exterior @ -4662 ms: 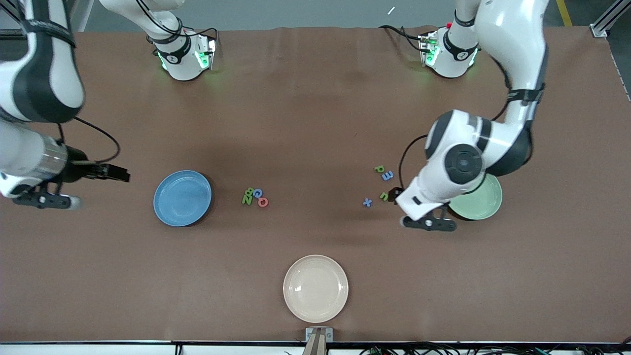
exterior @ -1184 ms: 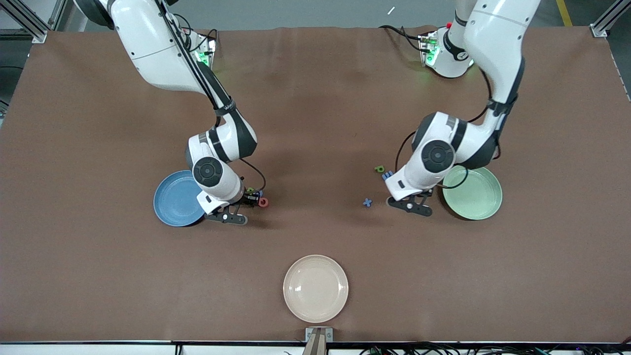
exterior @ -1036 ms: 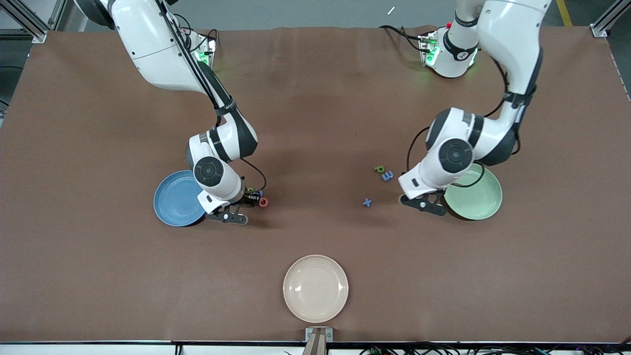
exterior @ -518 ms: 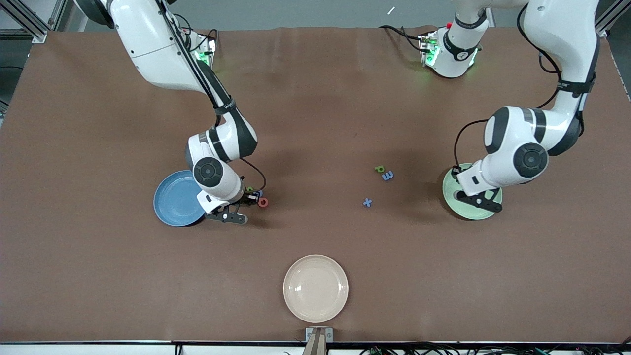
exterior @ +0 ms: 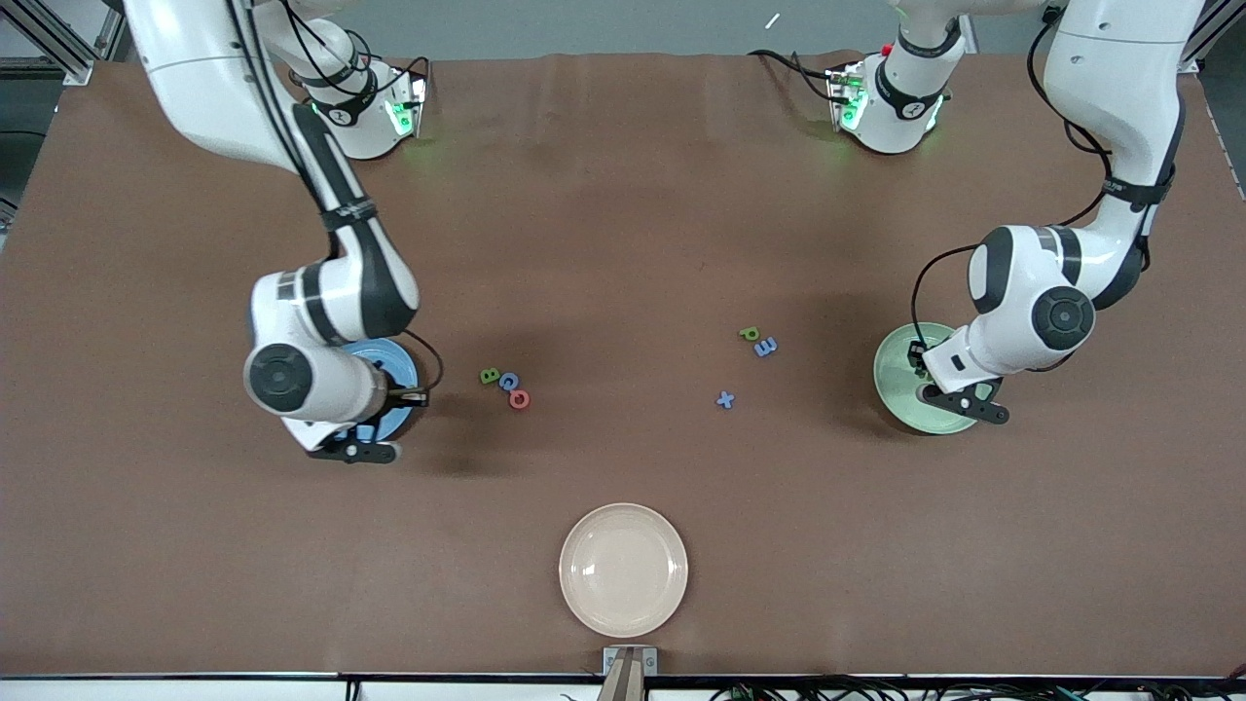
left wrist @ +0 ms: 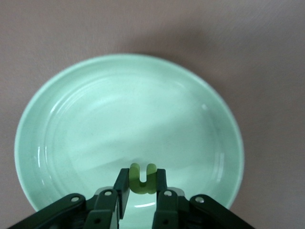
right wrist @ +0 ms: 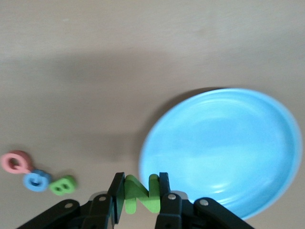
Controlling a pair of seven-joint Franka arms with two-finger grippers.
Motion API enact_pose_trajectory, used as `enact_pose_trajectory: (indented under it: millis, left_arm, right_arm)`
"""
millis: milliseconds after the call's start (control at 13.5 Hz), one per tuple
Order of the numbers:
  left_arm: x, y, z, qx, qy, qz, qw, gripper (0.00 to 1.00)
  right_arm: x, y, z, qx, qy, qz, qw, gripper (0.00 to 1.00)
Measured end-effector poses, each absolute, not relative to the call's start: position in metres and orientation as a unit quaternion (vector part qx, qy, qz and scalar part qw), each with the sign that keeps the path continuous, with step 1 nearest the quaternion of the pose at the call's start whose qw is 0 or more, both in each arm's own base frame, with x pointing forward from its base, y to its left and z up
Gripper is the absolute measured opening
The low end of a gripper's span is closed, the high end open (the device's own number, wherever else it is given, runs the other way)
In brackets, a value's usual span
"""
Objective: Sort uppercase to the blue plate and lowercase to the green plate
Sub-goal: 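Place the N in the blue plate while the left gripper places u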
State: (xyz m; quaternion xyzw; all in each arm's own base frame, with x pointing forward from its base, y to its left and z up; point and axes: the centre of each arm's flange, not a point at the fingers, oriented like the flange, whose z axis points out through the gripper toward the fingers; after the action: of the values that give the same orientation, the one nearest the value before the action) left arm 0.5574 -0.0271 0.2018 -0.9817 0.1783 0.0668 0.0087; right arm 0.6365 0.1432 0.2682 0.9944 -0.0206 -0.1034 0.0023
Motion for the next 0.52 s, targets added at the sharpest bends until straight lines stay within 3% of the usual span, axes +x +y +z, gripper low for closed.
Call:
enact_pose_trajectory:
  millis: [222,518]
  left_arm:
    - [0.546,-0.016,0.188,-0.98,0.182,0.078,0.016,0.26]
    - [0.543,-0.016,0.185,-0.98,0.183,0.082,0.015,0.26]
  right_arm:
    - [0.631,0.081,0.241,0.995,-0.002,-0.103,-0.007,0.33]
    - [0.597,0.056,0.193,0.996,-0.002,-0.092,-0.006,0.33]
